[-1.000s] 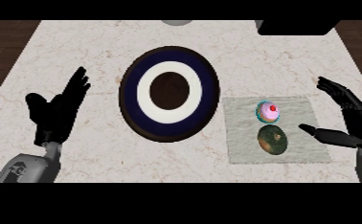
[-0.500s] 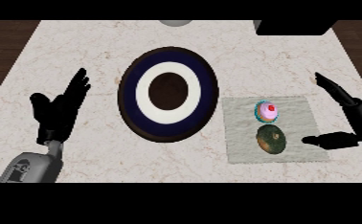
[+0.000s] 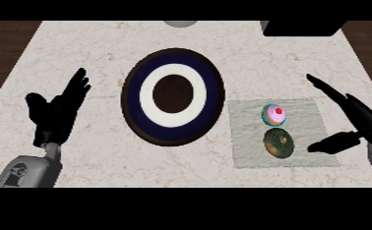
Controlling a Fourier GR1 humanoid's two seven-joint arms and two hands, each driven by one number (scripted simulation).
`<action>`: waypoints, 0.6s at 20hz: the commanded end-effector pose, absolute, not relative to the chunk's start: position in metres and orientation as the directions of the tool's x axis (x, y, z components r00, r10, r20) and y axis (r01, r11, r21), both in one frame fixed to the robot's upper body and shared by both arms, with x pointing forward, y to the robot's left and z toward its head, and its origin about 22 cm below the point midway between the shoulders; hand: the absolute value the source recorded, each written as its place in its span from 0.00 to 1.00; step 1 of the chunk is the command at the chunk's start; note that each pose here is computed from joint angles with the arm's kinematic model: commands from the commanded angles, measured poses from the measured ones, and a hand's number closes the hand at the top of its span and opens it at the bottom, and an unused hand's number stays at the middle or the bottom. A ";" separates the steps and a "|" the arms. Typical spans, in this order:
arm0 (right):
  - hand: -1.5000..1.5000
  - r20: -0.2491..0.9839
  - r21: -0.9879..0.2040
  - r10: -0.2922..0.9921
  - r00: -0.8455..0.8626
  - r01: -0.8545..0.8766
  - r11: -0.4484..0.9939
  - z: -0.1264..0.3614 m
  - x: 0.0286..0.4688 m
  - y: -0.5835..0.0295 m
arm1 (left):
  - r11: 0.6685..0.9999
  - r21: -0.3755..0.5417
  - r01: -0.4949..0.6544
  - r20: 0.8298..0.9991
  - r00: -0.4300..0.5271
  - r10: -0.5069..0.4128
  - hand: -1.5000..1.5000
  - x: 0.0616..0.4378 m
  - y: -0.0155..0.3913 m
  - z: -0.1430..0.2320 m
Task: Pick the cupcake from the placemat and place it in the plate
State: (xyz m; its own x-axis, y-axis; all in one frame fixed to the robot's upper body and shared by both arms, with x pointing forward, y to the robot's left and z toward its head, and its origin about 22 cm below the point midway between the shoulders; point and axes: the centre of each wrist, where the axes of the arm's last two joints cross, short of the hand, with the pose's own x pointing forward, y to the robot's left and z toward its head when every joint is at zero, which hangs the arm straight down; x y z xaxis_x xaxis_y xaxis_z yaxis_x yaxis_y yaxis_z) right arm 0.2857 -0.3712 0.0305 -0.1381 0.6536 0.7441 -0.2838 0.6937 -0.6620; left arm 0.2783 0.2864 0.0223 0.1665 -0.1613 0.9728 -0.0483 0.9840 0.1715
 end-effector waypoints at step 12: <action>0.00 0.548 -0.768 0.835 -0.051 -0.425 0.478 0.040 0.294 -0.333 | 0.983 0.176 -0.051 0.971 0.172 -0.165 0.50 0.276 0.274 0.024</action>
State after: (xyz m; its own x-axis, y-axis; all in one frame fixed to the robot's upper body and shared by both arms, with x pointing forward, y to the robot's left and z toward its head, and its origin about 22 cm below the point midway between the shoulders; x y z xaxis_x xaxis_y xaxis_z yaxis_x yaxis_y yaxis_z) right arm 0.3000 -0.3377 0.0367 -0.0701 0.8167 0.5728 -0.3928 0.5052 -0.7684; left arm 0.2824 0.2828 0.0186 0.1640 -0.1616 0.9731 -0.0483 0.9840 0.1715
